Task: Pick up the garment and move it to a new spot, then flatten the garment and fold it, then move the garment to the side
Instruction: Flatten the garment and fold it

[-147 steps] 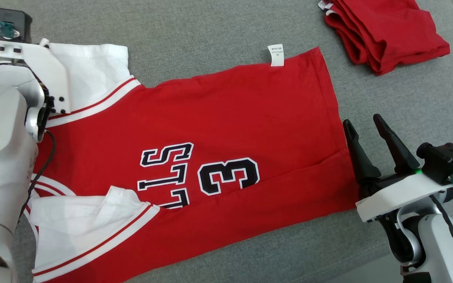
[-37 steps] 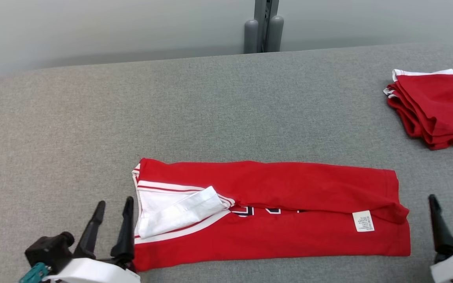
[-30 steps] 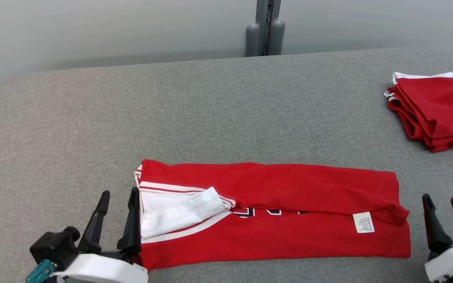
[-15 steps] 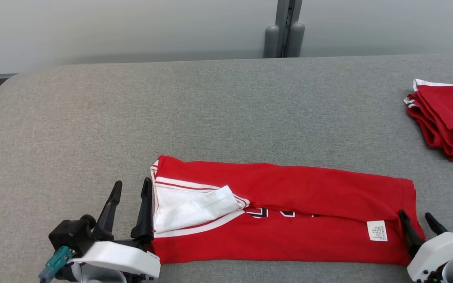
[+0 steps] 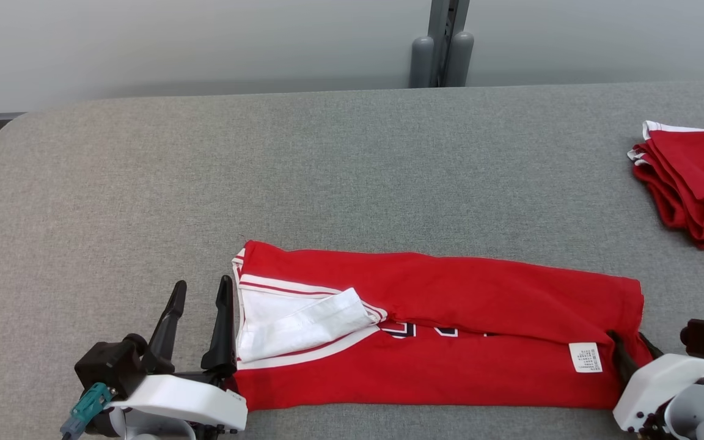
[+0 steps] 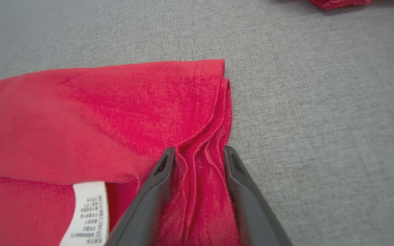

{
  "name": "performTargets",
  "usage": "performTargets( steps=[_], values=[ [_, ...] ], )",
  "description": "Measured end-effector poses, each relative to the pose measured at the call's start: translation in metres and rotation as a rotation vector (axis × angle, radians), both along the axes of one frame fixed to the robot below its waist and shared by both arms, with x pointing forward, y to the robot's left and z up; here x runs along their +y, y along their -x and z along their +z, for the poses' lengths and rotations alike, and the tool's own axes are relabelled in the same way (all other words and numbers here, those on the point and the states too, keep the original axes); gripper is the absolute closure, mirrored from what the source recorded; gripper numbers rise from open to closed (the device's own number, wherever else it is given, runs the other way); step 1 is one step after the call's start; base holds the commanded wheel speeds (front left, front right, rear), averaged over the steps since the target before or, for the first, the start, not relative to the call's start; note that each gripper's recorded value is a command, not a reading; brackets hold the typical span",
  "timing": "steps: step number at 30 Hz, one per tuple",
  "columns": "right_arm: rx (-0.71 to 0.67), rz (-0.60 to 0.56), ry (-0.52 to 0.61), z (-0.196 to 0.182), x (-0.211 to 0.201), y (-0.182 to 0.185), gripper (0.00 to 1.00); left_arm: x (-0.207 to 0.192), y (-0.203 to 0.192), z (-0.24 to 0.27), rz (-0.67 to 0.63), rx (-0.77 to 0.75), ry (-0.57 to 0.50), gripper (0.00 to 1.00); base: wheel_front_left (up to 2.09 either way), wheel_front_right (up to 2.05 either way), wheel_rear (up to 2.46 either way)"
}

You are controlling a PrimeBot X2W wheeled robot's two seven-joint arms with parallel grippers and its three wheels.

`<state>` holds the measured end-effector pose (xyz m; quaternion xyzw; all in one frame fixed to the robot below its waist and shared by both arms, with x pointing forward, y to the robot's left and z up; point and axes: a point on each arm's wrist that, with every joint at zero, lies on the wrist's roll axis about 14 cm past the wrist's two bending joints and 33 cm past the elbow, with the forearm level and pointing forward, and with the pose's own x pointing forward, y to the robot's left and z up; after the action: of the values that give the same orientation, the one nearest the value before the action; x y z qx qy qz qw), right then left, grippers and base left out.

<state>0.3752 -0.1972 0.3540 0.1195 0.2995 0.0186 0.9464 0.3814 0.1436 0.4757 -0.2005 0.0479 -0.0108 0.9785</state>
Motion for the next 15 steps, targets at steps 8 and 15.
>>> performTargets(
  steps=[8,15],
  values=[
    [-0.036,-0.004,-0.001,0.01,-0.004,-0.007,1.0,0.003,0.0,0.002,0.002,-0.009,-0.022,0.0,0.0,0.0,0.0],
    [-0.08,-0.072,0.053,0.033,-0.051,-0.009,1.0,0.005,-0.001,0.006,0.003,-0.025,-0.034,0.0,0.0,0.0,0.0]
  ],
)
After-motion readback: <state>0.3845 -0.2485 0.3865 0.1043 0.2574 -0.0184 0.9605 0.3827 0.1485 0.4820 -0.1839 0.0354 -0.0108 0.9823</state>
